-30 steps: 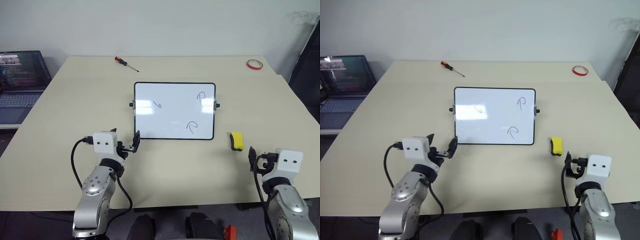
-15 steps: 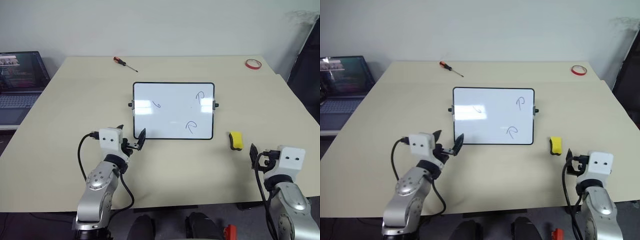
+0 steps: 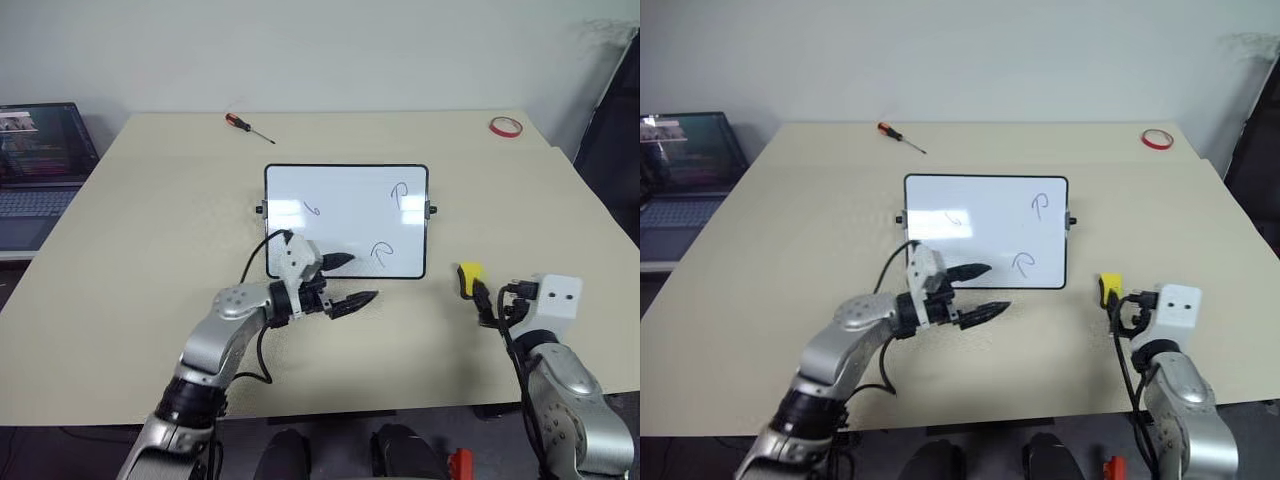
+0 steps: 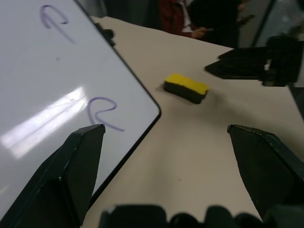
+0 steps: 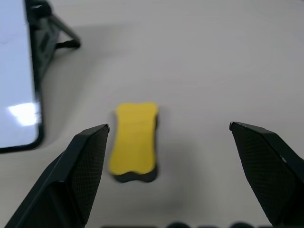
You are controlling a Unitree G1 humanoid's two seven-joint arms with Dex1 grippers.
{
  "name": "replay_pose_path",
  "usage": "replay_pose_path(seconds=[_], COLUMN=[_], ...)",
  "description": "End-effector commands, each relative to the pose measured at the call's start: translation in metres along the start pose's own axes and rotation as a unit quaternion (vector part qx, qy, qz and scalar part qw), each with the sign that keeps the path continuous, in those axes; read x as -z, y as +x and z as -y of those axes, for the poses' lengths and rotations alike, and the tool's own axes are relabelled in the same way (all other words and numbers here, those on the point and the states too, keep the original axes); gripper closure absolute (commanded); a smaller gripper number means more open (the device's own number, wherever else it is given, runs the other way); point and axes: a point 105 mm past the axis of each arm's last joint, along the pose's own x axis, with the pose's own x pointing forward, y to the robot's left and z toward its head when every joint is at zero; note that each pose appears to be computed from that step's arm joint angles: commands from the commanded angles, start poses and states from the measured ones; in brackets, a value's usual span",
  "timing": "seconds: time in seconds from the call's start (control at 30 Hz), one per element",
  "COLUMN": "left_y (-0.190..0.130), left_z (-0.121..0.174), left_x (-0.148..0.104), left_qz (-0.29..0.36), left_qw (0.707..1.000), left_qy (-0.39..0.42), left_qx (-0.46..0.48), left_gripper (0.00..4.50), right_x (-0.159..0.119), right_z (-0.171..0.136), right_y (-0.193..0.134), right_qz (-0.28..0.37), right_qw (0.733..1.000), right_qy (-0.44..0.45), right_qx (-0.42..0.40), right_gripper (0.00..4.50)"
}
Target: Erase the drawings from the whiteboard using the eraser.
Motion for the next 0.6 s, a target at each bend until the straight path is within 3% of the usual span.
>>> replay_pose_path(seconds=[0.03,0.27,0.6], left_y=[0.012,0.025,0.011], left_z=[0.001,0.003,0.003], left_x=[-0.006,-0.003,0.005], left_qz=[0.009,0.011,-0.01], left_qw=[0.999,0.997,0.997], left_qy=[0.036,0.056,0.062], left_qx=[0.037,0.055,0.04], left_gripper=[0.0,0.0,0.0], right_x=[-0.005,-0.01,-0.01], right_z=[-0.006,-0.003,-0.002], right_y=[0.004,0.018,0.036], right_qz=[0.001,-0.001,-0.007], right_qw=[1.0,1.0,1.0], right_qy=[0.028,0.026,0.022], right_qx=[-0.012,-0.007,-0.009], right_gripper=[0.05,0.05,0.05])
